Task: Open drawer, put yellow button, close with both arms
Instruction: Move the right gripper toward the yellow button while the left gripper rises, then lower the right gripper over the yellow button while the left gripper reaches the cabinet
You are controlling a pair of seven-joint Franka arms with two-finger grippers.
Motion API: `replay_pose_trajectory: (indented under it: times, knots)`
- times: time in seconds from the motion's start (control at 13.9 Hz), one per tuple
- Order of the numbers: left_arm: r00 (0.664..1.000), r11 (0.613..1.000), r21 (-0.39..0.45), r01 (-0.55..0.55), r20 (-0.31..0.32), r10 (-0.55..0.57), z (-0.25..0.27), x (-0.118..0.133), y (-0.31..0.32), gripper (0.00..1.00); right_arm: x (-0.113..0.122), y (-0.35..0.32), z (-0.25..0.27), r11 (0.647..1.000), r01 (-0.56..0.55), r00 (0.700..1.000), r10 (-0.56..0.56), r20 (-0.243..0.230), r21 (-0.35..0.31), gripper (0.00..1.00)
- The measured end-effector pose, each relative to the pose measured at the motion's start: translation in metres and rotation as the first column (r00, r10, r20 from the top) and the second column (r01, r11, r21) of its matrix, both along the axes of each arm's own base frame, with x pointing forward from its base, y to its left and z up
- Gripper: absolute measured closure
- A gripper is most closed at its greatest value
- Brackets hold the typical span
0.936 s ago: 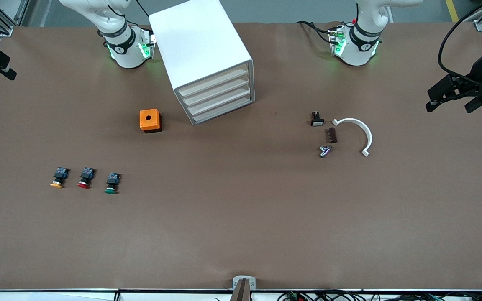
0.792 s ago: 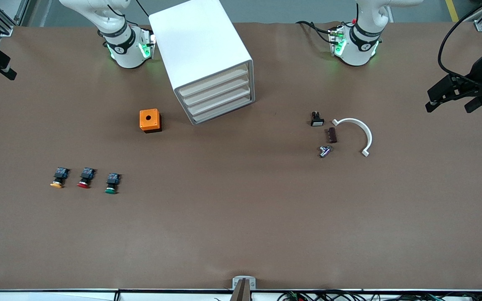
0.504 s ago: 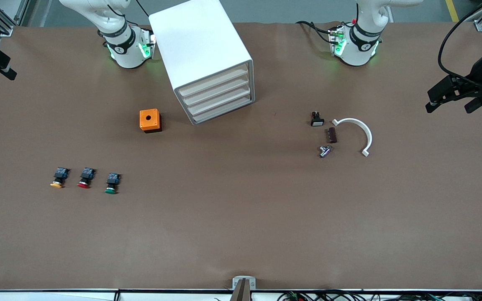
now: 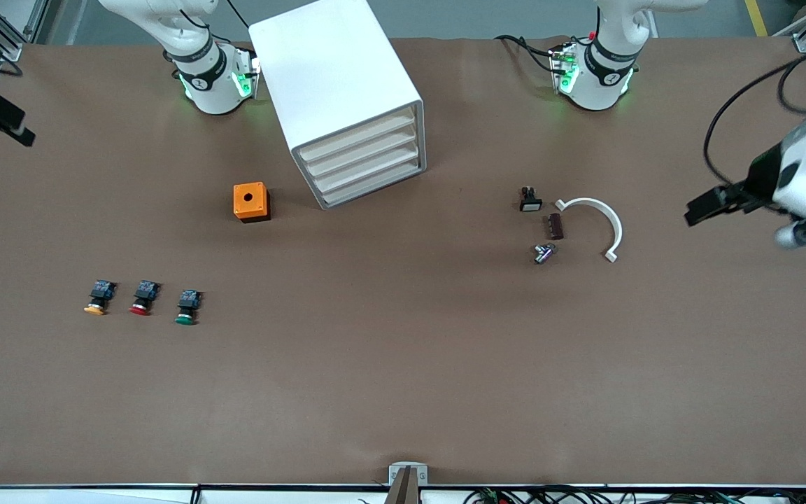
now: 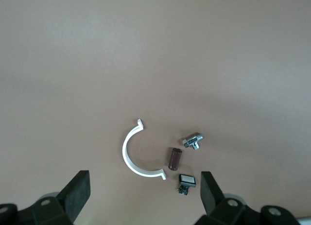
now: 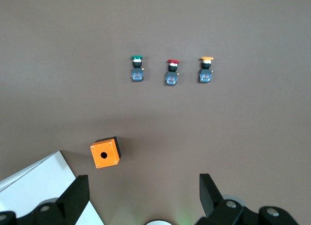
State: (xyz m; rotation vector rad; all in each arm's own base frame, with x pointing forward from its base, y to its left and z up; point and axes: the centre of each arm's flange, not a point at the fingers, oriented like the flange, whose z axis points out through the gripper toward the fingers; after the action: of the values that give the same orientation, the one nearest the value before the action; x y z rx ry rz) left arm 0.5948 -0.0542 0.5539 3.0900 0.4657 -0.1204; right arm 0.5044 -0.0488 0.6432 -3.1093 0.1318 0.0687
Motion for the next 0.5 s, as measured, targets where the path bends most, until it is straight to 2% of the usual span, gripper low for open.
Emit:
replay_pose_trajectory:
  times: [0.22, 0.36, 0.5]
  knots:
    - [0.986, 0.987, 0.028, -0.160, -0.050, 0.161, -0.050, 0.021, -0.006, 0.00, 0.039, -0.005, -0.065, 1.000, 0.006, 0.995, -0.006, -0.100, 0.003, 0.00]
    - [0.958, 0.961, 0.057, -0.271, -0.079, 0.275, -0.075, 0.029, -0.012, 0.00, 0.063, -0.016, -0.101, 1.000, 0.011, 0.994, -0.012, -0.105, -0.007, 0.00]
    - [0.920, 0.924, 0.092, -0.371, -0.099, 0.379, -0.095, 0.032, -0.027, 0.00, 0.081, -0.023, -0.126, 0.998, -0.018, 0.995, 0.012, -0.099, -0.067, 0.00]
